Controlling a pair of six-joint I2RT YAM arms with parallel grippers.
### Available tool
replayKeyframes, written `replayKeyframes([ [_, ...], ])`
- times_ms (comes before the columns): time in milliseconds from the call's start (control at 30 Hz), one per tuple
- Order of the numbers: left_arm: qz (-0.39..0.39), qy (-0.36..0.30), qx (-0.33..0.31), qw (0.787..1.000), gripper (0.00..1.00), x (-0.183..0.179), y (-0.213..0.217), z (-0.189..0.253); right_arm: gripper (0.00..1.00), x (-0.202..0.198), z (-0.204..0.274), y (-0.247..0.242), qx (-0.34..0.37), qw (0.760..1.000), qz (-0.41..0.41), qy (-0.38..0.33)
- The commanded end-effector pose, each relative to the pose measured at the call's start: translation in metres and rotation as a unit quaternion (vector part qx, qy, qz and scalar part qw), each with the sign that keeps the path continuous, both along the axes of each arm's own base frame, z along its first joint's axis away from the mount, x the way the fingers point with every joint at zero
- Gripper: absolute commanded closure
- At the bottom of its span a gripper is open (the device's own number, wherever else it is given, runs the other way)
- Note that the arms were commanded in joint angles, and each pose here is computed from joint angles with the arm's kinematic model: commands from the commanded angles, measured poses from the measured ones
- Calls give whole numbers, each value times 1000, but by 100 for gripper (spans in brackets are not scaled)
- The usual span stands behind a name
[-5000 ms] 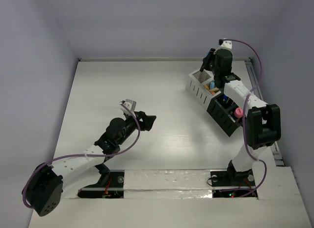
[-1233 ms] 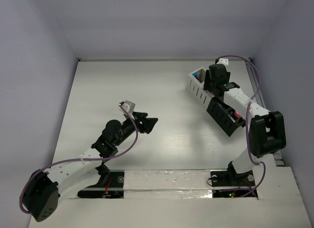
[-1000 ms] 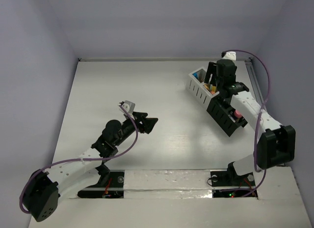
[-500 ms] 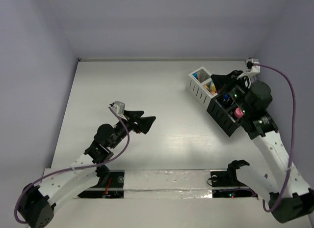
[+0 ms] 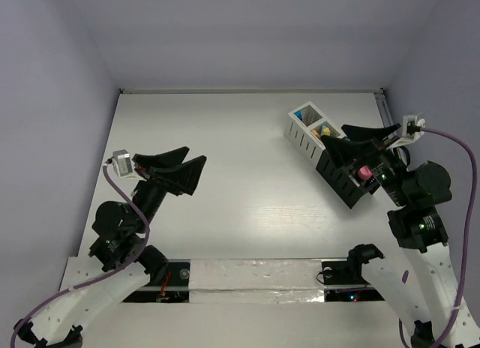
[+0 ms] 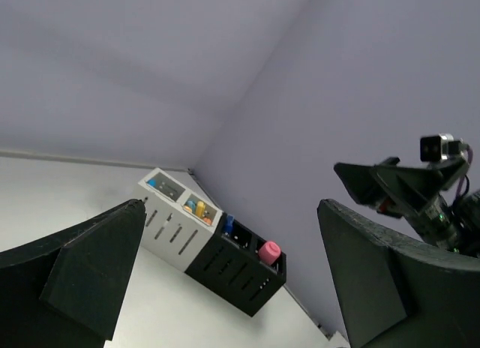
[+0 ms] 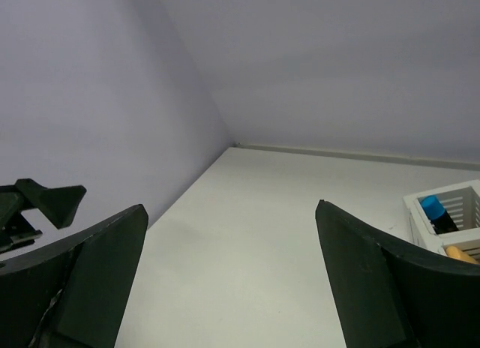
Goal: Sort the stationery into containers
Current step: Reset both arms
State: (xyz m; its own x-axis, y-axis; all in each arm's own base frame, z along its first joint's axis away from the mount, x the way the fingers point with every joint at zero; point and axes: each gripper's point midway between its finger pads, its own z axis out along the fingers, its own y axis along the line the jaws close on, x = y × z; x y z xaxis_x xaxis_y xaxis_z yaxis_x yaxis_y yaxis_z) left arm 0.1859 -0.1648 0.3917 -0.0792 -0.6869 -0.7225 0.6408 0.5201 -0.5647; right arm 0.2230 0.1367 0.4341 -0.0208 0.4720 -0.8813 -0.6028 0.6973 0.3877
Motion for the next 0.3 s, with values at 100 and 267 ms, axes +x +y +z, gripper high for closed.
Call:
replayKeyframes([
  [100, 56, 17, 8, 998, 1, 2, 25, 6, 0, -4, -4, 4, 0, 1000, 17, -4],
  [267, 78, 23, 40, 996, 1, 1, 34, 6, 0, 0, -3, 6, -3, 1000, 18, 4],
])
